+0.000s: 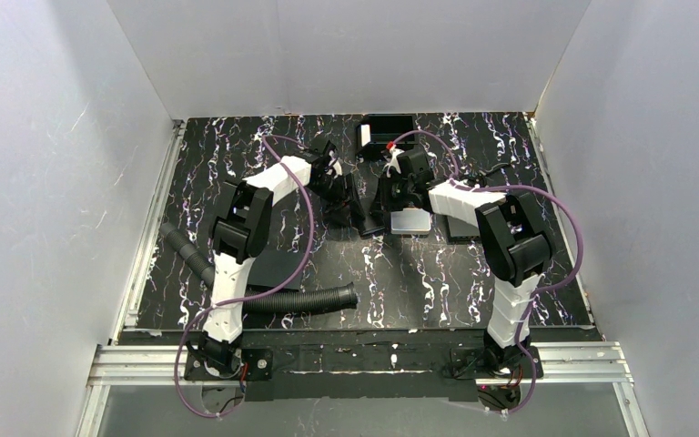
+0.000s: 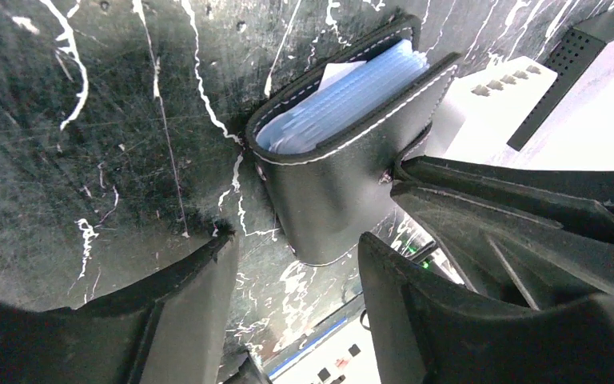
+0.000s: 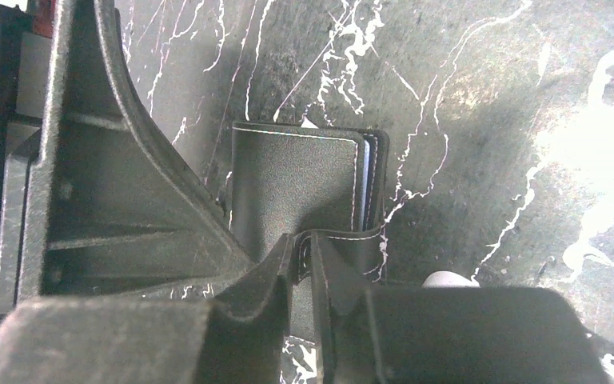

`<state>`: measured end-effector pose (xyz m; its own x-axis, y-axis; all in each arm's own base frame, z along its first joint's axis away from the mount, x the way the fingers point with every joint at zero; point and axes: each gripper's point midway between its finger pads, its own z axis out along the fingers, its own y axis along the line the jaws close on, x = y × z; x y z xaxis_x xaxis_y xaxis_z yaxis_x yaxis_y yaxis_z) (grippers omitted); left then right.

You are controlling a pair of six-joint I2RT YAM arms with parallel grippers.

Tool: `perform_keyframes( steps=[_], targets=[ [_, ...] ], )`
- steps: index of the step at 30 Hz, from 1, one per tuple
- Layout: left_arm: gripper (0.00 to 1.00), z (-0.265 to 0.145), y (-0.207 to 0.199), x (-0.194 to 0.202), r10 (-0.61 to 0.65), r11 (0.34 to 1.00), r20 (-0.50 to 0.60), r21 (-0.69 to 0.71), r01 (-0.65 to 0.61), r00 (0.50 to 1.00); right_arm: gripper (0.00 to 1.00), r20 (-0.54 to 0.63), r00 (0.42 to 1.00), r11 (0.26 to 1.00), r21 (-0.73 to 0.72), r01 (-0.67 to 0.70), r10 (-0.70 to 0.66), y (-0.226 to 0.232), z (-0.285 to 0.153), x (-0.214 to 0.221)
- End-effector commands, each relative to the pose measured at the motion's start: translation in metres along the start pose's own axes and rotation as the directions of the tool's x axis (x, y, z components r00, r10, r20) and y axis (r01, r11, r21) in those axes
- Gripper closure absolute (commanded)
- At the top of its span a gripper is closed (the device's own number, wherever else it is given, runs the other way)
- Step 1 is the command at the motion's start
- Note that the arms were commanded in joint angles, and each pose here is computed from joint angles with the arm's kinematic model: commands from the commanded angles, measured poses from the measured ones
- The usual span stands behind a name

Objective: Put the credit cards into the card holder
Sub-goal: Close the card holder at the center of the board.

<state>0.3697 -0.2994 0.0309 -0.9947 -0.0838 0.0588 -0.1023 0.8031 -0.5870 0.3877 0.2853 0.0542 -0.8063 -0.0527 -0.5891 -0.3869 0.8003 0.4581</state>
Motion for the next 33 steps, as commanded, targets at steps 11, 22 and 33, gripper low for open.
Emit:
perform_keyframes(
  steps=[11,22,33],
  targets=[
    [0.51,0.043,0.075,0.001,-0.027,0.956,0.035,-0.292,0.036,0.999,0.67,-0.045,0.999,1.0,-0.01,-0.009,0.009,0.007,-0.008,0.002],
    [0.51,0.043,0.071,0.004,-0.025,0.963,0.022,-0.269,0.03,0.999,0.83,-0.025,0.993,0.992,-0.054,-0.114,0.113,0.009,0.006,0.003],
    [0.51,0.045,0.064,0.004,-0.021,0.967,0.015,-0.254,0.024,1.0,0.99,0.014,0.987,0.987,0.003,-0.159,0.159,-0.004,0.011,0.008]
  ],
)
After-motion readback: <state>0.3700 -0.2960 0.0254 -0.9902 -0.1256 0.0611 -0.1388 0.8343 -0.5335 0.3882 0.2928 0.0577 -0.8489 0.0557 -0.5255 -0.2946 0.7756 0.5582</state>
